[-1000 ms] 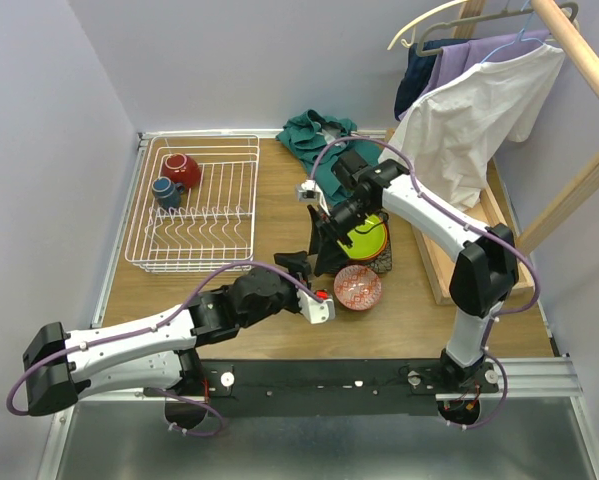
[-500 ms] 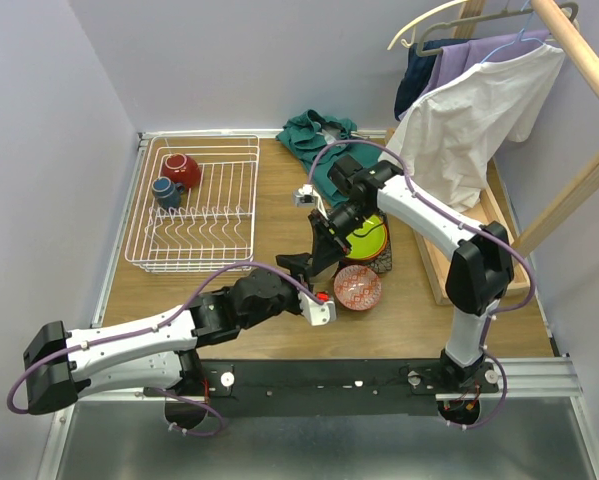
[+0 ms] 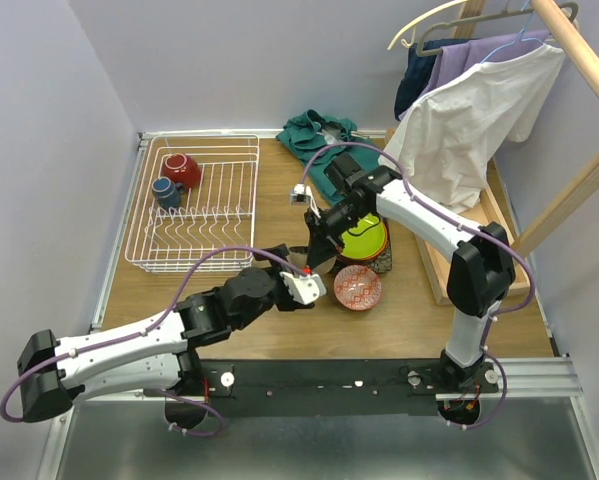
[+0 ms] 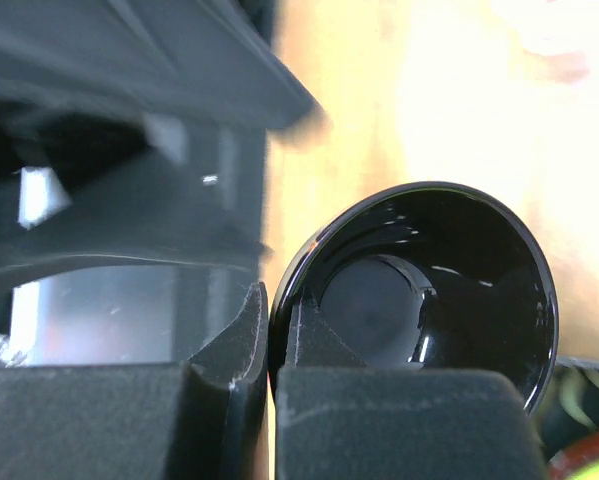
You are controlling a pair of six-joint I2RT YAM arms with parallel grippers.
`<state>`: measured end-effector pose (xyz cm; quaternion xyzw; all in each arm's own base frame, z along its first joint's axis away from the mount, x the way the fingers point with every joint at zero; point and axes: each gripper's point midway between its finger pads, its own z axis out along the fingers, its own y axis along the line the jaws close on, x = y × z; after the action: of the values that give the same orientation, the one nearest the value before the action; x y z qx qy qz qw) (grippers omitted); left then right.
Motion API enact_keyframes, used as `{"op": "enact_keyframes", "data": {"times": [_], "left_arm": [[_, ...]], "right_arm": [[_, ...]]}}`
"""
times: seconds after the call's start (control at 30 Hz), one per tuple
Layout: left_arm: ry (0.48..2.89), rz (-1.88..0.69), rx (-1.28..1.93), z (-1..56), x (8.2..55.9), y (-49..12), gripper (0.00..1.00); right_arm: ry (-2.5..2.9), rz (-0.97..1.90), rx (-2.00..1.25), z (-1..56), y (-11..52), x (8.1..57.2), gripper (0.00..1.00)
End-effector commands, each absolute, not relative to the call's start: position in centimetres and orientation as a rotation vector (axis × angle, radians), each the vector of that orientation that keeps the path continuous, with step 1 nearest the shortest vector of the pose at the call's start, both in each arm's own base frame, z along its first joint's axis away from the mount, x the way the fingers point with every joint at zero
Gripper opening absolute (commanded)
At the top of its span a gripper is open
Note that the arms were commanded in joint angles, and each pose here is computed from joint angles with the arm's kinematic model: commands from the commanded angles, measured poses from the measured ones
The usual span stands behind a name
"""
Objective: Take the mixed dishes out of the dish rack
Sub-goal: Place the bowl at the center of the board.
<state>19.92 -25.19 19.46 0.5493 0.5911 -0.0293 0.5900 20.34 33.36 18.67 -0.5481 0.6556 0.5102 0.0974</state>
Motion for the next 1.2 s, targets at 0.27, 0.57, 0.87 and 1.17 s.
{"op": "enact_keyframes", "data": {"times": [0.27, 0.57, 0.87, 1.17], "left_arm": [[1.777, -0.15, 0.635, 24.6, 23.6, -17.5, 0.99], [1.934, -0.126, -0.022, 26.7, 27.1, -8.2, 0.99], [1.975, -0.018, -0.407, 25.4, 27.1, -1.7, 0.99], [1.988, -0.02, -0.408, 24.5, 26.7, -1.7, 0.99]], "right_arm": [[1.934, 0.898, -1.301, 18.5, 36.4, 30.8, 0.01], [1.883, 0.62, -1.25, 16.1, 38.8, 35.0, 0.01], [1.864, 0.365, -1.191, 12.1, 39.9, 36.9, 0.01], [1.894, 0.228, -1.214, 7.2, 39.7, 35.8, 0.01]]}}
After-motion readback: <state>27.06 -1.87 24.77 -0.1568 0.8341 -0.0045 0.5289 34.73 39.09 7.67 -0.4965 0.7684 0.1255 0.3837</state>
